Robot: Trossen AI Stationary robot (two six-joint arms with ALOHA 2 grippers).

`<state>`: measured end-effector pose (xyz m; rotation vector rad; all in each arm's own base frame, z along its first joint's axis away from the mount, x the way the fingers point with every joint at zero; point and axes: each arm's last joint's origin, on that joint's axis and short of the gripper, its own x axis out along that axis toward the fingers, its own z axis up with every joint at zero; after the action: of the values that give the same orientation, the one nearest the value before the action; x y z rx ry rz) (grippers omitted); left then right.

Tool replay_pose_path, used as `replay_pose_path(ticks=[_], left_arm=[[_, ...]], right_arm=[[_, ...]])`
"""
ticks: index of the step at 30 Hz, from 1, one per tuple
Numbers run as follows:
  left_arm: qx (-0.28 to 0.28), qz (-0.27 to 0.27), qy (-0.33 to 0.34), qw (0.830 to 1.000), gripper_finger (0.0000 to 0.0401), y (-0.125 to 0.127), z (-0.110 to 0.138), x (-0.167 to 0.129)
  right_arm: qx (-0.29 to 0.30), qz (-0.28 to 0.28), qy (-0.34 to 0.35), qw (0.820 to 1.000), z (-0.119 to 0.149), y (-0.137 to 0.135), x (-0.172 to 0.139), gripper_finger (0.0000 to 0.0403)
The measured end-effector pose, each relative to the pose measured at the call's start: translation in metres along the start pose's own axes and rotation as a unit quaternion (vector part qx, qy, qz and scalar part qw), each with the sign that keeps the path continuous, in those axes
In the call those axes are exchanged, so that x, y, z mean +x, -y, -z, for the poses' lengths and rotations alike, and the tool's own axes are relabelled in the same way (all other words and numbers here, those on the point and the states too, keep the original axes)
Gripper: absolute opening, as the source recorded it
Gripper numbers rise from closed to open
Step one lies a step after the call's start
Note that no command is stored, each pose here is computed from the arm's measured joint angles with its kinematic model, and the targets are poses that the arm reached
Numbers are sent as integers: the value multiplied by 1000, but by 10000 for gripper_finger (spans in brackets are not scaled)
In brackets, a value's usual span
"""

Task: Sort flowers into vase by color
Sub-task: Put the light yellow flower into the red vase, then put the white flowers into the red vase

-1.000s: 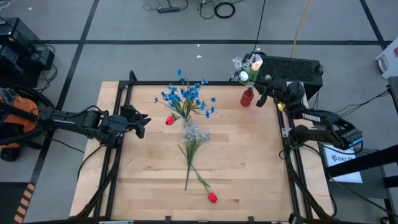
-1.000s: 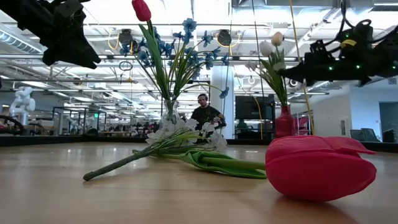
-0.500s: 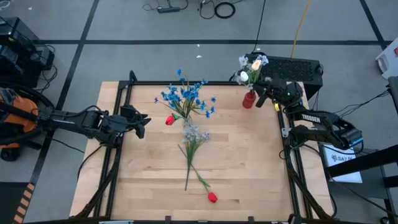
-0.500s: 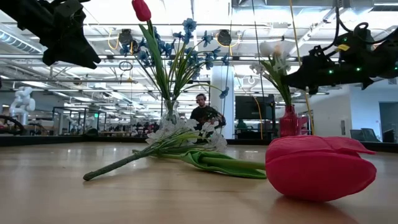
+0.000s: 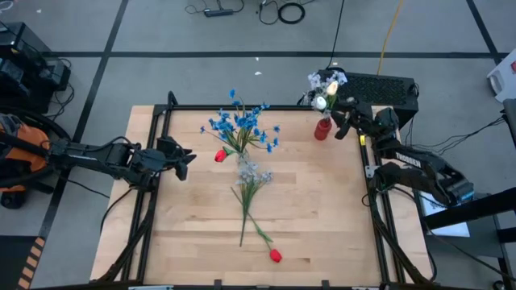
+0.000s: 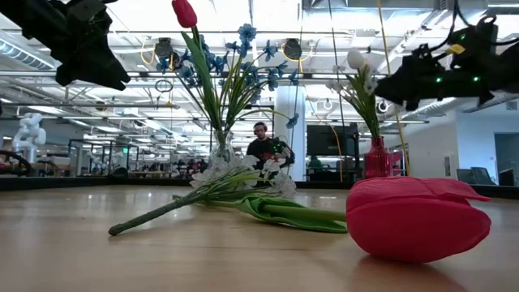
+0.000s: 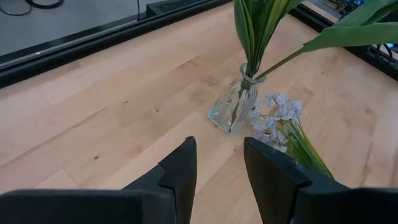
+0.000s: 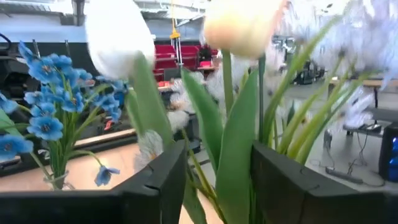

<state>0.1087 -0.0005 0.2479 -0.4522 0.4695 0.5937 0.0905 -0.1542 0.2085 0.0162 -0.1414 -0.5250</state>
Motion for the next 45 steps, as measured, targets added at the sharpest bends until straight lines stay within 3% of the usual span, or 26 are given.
replay_pose_path(ticks=[11,19,23,27,33,37,45], left_arm=[[14,0,-2,1000,139,0,0,0],[15,0,-2,1000,139,0,0,0],[17,0,-2,1000,139,0,0,0],[57,0,-2,998,139,0,0,0],[79,0,-1,997,139,0,0,0],[79,0,-1,997,139,0,0,0],[79,0,-1,997,139,0,0,0]], right_arm=[[-29,26,33,999,-24,-17,-22,150],[-23,-4,61,998,-52,-33,-30,113],[-17,-47,-49,998,-73,-51,-28,65],[-3,-70,-181,981,-95,-72,-31,10],[54,-85,-237,966,-118,-95,-21,2],[87,-91,-287,950,-108,-114,0,1],[137,-57,-422,894,-57,-179,48,0]])
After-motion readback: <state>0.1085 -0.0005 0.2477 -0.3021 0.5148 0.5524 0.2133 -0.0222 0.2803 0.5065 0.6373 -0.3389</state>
